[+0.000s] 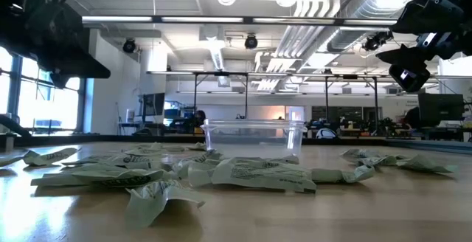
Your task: Pick and place Stevia / Truvia into bins
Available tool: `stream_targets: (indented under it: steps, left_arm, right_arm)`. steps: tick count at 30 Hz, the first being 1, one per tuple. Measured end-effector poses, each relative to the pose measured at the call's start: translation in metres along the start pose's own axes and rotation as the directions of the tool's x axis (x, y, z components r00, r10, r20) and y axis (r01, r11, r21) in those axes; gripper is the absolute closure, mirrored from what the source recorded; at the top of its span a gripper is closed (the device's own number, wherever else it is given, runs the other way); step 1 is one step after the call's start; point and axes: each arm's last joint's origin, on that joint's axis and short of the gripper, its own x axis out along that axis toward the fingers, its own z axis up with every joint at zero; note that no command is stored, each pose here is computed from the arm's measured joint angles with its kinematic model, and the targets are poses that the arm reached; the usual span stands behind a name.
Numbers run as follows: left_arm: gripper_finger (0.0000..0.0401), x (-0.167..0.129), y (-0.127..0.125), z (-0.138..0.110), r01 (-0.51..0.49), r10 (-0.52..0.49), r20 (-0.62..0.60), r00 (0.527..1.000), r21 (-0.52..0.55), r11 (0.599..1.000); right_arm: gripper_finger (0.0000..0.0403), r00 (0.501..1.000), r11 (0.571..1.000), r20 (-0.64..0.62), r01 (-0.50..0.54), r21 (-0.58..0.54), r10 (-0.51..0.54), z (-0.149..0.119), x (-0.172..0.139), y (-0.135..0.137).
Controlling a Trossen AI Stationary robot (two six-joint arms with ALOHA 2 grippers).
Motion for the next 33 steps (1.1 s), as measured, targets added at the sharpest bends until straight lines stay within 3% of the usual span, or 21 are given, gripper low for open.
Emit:
stream_targets:
  steps: [27, 29, 33]
  left_arm:
    - [0.0339, 0.0, -0.001, 0.002, 0.014, -0.014, 0.026, 1.0, -0.017, 1.0]
    - [0.0339, 0.0, -0.002, 0.004, 0.023, -0.021, 0.038, 0.999, -0.055, 0.998]
    - [0.0339, 0.0, -0.005, 0.012, 0.077, -0.046, 0.115, 0.992, -0.285, 0.955]
  right_arm:
    - [0.0188, 1.0, 1.0, 0.0, 0.0, 0.0, 0.0, 0.0, 0.0, 0.0]
    - [0.0191, 1.0, 1.0, 0.0, 0.0, 0.0, 0.0, 0.0, 0.0, 0.0]
    - [0.0191, 1.0, 1.0, 0.0, 0.0, 0.0, 0.0, 0.0, 0.0, 0.0]
